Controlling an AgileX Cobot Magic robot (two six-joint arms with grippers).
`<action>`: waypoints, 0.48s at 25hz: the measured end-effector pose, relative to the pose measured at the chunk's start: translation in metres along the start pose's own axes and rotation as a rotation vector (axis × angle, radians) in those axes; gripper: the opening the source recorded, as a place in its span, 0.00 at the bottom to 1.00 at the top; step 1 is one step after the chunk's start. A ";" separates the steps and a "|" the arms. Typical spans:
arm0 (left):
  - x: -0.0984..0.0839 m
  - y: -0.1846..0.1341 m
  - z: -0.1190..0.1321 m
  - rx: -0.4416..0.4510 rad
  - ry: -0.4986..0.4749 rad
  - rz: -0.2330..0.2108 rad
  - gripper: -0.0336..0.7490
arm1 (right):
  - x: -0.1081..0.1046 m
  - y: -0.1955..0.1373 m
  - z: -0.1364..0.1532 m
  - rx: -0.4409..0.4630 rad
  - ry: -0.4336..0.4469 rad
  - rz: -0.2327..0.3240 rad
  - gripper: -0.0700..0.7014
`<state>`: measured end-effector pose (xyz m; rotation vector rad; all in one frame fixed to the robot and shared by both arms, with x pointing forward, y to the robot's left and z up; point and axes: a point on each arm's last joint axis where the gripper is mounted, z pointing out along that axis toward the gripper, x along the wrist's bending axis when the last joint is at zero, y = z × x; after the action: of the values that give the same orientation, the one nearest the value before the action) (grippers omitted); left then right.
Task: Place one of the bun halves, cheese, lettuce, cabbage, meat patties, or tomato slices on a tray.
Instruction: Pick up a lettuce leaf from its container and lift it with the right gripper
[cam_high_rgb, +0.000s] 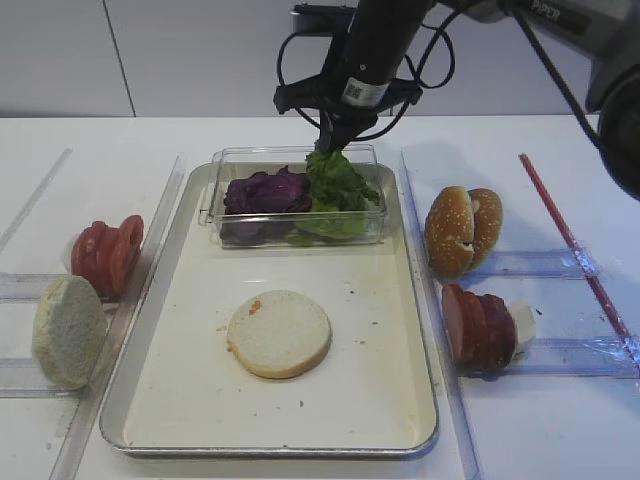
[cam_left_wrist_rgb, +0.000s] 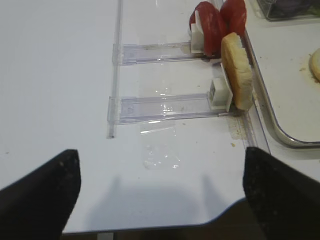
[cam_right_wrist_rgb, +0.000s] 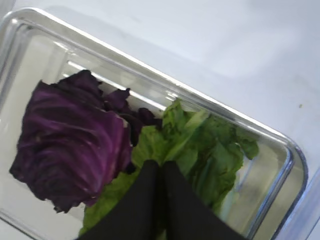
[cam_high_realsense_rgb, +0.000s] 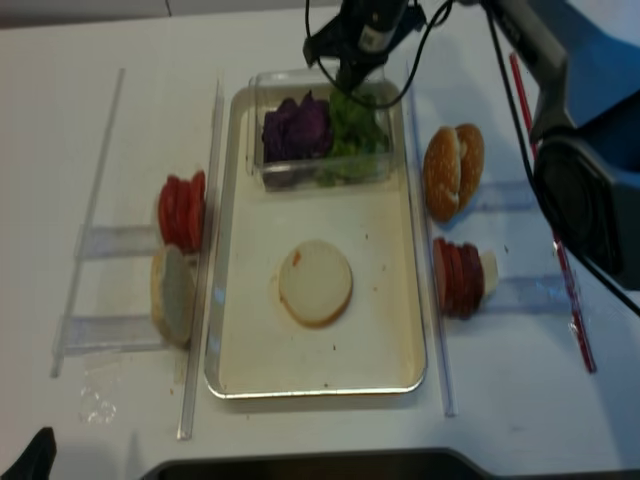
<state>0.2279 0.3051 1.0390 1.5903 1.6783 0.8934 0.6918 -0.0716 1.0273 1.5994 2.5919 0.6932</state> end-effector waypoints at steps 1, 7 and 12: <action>0.000 0.000 0.000 0.000 0.000 0.000 0.87 | 0.003 0.000 -0.004 -0.007 0.002 -0.006 0.16; 0.000 0.000 0.000 0.000 0.000 0.000 0.87 | 0.021 0.003 -0.031 -0.056 0.011 -0.039 0.16; 0.000 0.000 0.000 0.000 0.000 0.000 0.87 | 0.026 0.000 -0.055 -0.086 0.012 -0.046 0.16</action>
<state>0.2279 0.3051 1.0390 1.5903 1.6783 0.8934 0.6660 -0.0689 1.0827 1.5110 2.5603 0.8015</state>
